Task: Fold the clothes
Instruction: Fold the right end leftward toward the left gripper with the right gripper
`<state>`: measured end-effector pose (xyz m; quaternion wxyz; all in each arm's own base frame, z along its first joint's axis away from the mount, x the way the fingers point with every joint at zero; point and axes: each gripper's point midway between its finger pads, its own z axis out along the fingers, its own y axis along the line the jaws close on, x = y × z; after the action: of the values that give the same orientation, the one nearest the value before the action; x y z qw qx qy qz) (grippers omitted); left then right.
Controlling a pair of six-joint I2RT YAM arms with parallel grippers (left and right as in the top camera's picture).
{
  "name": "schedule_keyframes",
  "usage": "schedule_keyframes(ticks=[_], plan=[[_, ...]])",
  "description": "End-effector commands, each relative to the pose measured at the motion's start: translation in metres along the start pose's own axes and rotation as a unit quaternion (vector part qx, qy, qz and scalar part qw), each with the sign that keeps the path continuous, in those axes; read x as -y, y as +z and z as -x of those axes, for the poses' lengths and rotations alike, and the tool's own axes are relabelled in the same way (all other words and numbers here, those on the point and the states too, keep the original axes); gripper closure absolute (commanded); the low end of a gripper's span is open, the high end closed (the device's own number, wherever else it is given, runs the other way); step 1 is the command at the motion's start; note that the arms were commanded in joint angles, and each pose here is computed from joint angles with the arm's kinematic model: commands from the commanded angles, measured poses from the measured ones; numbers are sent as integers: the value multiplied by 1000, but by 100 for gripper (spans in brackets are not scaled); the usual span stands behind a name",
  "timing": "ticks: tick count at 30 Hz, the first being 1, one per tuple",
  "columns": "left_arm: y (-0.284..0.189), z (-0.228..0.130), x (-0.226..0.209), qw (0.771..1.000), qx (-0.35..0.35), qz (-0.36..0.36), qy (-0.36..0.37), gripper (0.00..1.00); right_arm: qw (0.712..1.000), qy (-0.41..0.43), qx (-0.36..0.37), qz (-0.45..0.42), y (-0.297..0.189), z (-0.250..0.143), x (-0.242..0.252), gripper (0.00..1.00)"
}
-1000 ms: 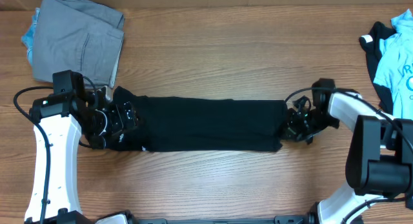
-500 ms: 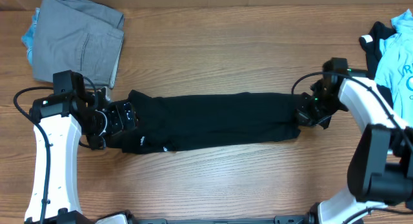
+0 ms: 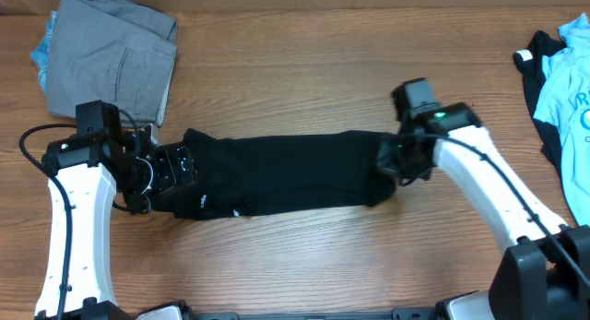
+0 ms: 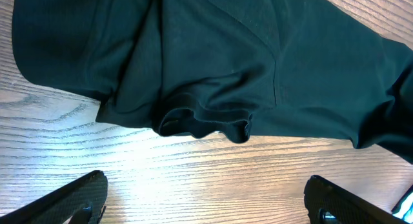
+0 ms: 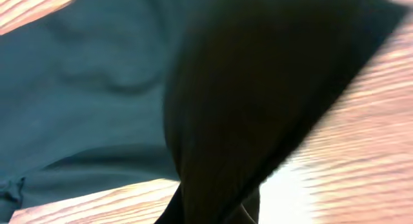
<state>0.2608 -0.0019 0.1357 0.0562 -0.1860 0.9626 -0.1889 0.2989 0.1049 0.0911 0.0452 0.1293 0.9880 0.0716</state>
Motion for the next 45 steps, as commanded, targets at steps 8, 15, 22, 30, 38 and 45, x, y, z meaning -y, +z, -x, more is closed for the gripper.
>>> schedule_keyframes(ticks=[8,15,22,30,38,45], plan=[[-3,1,-1,1000,6,1,5,0,998,-42,40,36,-6,-12,-60,96],[-3,2,-1,1000,7,1,5,0,996,-53,38,67,-7,-15,-78,96],[-3,2,-2,1000,7,5,5,0,995,-51,42,76,-7,-13,-83,96],[-3,2,-4,1000,8,12,4,0,994,-64,39,78,-4,-19,-90,96],[-3,2,-4,1000,8,12,4,0,992,-81,38,92,-1,-27,-107,96],[-3,2,-4,1000,8,12,4,0,986,-112,47,114,-3,-35,-127,96]])
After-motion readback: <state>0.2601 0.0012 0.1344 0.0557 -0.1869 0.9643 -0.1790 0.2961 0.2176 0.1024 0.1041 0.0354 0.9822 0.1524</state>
